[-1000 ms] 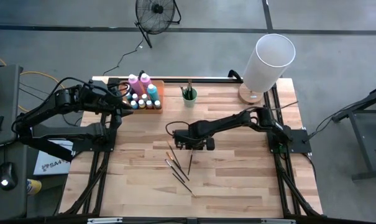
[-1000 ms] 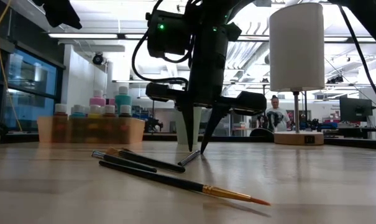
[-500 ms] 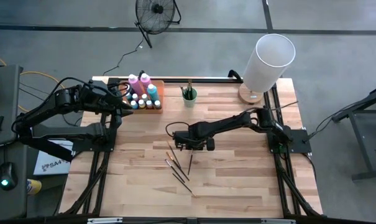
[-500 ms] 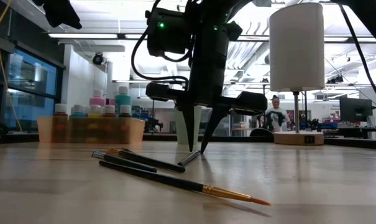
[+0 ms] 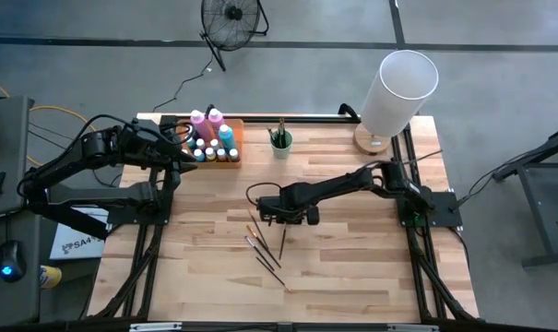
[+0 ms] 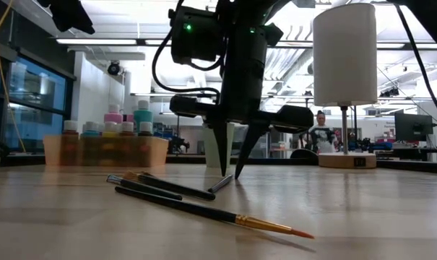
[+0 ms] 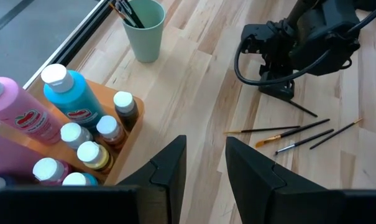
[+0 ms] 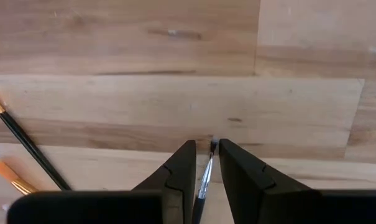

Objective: Pick & Place Paint Supplies
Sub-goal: Put the black paint brush into the green cup

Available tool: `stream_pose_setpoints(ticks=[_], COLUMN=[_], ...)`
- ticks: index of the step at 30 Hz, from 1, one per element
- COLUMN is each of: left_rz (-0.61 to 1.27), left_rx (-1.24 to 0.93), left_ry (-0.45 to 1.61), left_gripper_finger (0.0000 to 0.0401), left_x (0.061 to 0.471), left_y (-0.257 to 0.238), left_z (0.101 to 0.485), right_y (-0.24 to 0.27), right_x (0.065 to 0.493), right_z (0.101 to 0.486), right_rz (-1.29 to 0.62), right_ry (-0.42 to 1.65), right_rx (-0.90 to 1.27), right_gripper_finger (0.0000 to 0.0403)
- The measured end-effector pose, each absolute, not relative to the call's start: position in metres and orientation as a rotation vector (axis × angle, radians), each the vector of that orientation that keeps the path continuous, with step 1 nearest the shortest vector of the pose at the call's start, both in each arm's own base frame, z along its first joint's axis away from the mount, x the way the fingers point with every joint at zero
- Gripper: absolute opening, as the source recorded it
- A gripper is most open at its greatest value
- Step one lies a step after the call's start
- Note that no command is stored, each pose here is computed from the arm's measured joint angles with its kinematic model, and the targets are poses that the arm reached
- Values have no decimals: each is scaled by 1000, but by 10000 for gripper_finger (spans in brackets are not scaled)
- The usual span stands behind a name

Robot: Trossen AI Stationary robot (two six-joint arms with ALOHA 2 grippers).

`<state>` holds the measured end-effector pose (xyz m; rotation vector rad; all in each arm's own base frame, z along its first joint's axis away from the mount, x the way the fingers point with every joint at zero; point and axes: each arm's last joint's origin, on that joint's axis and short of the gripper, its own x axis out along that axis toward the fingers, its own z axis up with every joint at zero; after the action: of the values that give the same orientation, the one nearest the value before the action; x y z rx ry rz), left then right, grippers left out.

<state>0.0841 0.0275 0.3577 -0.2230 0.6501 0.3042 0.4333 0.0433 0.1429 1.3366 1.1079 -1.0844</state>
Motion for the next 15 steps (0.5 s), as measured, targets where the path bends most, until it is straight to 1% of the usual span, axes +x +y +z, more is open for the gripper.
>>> stream_pose_setpoints(ticks=[15], left_rz=[296], left_rx=[-201], left_ry=[654], left_gripper_finger=[110], left_x=[84], left_y=[28], left_z=[358], right_y=[38], right_x=[433], right_z=[143], right_rz=[-1079], right_ry=[1117], right_rx=[1334], right_gripper_finger=[67])
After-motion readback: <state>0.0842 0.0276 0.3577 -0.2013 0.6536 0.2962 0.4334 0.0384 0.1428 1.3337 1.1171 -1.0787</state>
